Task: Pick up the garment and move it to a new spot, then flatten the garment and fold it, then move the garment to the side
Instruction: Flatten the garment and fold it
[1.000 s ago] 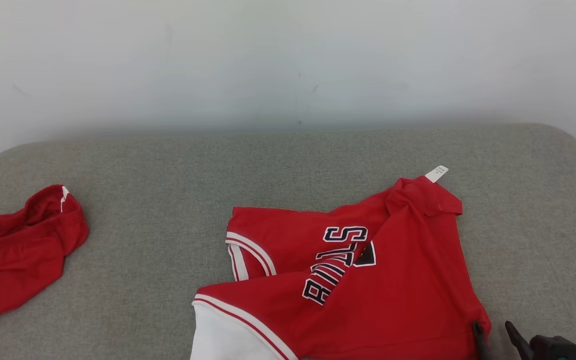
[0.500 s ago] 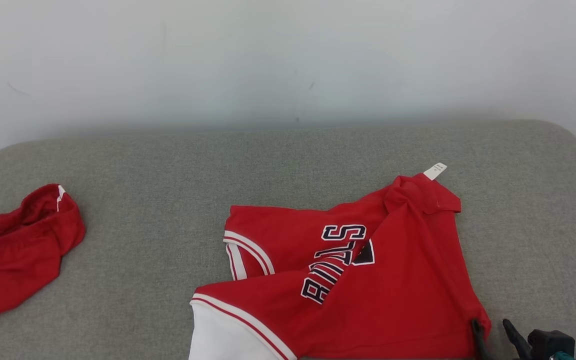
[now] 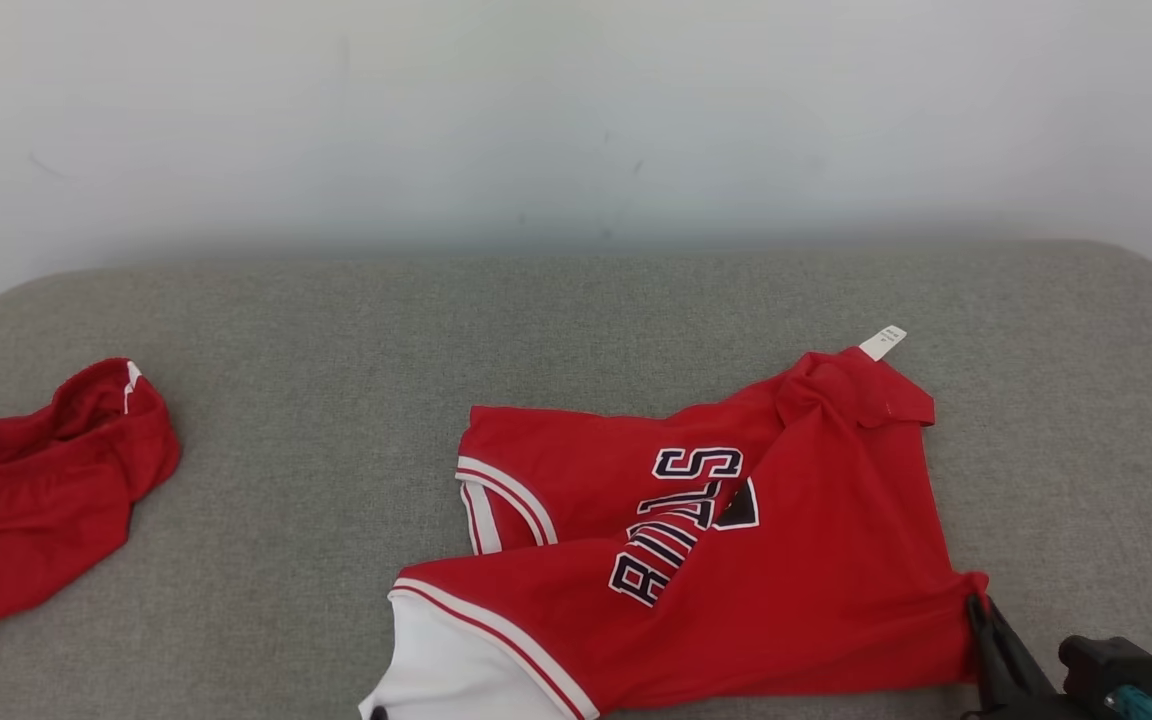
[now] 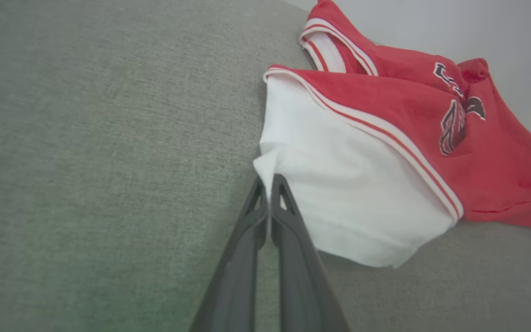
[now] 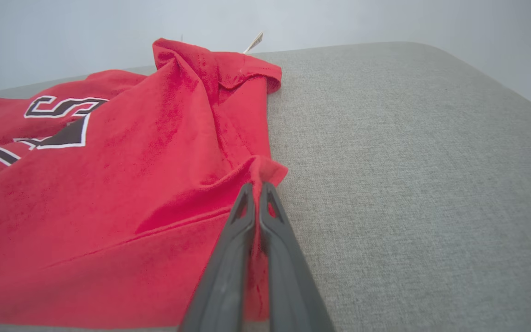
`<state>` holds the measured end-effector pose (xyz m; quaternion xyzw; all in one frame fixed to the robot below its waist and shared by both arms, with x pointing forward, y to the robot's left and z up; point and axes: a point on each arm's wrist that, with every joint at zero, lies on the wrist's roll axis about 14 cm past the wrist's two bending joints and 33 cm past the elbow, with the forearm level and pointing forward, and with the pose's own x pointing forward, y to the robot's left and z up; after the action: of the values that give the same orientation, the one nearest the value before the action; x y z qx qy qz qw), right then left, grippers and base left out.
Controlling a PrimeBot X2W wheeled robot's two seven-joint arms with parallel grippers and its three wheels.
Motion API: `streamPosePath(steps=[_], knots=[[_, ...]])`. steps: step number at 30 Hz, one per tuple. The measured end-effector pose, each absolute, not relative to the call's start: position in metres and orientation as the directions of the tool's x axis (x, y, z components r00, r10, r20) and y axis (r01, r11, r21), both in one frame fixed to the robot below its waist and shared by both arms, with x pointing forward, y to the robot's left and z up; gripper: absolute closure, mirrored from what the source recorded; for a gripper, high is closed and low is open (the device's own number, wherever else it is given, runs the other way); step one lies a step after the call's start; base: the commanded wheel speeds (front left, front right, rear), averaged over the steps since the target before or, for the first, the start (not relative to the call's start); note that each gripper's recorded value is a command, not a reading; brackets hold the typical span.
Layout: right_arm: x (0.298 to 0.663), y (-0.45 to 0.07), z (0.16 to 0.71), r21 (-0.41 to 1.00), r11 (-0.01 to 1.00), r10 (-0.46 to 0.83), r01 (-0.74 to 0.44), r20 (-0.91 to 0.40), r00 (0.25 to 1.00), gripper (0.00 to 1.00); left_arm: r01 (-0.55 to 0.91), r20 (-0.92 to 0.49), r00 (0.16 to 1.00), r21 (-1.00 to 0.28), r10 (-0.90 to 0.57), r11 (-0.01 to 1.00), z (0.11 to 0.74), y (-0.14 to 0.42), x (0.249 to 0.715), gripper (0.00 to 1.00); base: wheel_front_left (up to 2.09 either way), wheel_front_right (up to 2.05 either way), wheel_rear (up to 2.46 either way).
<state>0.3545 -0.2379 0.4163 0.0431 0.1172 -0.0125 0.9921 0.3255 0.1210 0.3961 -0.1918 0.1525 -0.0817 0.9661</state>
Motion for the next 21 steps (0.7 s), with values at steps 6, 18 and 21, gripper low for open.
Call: streamPosePath(steps=[6,18,21], knots=[[0.351,-0.238,0.435,0.078,0.997,-0.014,0.027,-0.162,0.987,1.0,0.111,-0.162,0.969,-0.388,-0.187,0.915,0.426,0.131,0.331,1.0,0.0,0.0,0.0],[0.416,-0.219,0.519,0.024,0.996,0.083,-0.083,0.024,0.996,1.0,0.33,0.105,0.944,-0.252,-0.313,0.91,0.518,0.115,0.403,1.0,0.0,0.0,0.0],[0.449,-0.219,0.556,0.034,0.995,0.095,-0.098,0.088,0.992,1.0,0.406,0.183,0.909,-0.178,-0.376,0.896,0.564,0.109,0.44,1.0,0.0,0.0,0.0]])
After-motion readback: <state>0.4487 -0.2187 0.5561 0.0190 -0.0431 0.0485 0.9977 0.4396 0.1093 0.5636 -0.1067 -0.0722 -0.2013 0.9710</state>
